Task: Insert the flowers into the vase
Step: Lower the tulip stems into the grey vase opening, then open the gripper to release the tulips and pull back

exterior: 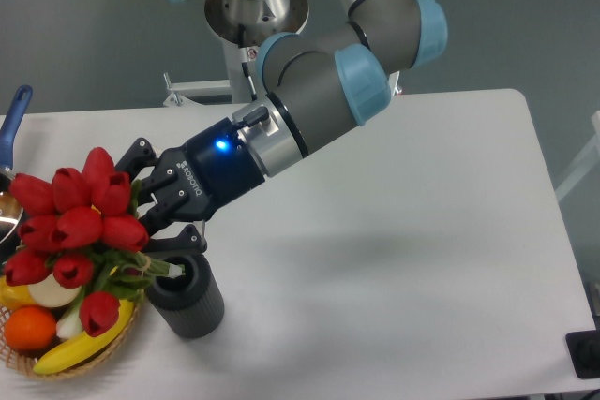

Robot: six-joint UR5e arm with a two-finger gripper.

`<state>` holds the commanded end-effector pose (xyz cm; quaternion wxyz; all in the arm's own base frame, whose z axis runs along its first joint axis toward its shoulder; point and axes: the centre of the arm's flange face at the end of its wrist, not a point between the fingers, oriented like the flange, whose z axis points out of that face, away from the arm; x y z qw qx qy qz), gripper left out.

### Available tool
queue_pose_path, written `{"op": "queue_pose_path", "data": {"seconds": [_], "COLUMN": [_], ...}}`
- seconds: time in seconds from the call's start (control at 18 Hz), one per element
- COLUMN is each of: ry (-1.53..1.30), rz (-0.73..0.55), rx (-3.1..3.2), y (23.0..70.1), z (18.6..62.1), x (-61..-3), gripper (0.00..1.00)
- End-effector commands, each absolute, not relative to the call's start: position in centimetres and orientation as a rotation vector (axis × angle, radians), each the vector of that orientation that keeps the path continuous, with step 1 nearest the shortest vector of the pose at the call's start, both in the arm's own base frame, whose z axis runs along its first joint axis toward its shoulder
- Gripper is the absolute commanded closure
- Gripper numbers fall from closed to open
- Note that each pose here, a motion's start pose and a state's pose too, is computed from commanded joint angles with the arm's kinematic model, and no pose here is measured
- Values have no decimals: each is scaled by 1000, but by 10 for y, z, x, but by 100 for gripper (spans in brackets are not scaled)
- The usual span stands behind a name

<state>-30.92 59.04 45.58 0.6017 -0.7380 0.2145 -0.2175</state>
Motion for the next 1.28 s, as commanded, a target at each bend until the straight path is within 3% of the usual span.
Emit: {"op": "queue_pose_path", "data": {"seconds": [0.72, 0.83, 1.0, 1.06, 1.28], "ry": [529, 542, 544, 540, 516], "rz": [-522, -522, -526, -530, -533], "rx": [-1730, -1728, -1731, -1736, -1748], "y": [577, 575, 569, 566, 560], "z": [374, 358, 336, 328, 318], "x": [-294, -291, -290, -290, -296], "gripper": [76, 72, 60, 51, 38]}}
